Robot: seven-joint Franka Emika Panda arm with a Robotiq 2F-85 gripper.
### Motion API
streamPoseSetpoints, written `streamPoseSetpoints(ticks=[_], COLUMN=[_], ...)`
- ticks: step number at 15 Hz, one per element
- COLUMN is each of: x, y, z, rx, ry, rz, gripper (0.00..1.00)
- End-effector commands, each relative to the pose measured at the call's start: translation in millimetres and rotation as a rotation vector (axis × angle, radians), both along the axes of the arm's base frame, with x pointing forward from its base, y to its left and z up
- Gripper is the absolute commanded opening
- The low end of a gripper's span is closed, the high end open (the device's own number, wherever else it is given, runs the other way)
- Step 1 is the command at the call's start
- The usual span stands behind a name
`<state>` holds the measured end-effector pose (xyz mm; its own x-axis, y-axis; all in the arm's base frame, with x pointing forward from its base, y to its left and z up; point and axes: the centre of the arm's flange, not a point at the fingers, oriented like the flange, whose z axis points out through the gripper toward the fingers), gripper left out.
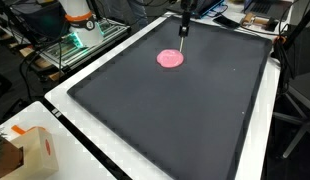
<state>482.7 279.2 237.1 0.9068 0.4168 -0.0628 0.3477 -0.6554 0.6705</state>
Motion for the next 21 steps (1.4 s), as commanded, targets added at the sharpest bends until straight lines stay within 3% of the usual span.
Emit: streamPoseSetpoints(ticks=[1,13,21], x=[-13.8,1.0,16.1], y=[-1.2,-18.0,-40.3], z=[-4.2,24.7,65.6], rx=[-0.022,0.02,0.117], ry=[-0.021,-0.009,0.09], rz=[-0.002,-0.032,-0.029], gripper=[0.03,0.03,0.03])
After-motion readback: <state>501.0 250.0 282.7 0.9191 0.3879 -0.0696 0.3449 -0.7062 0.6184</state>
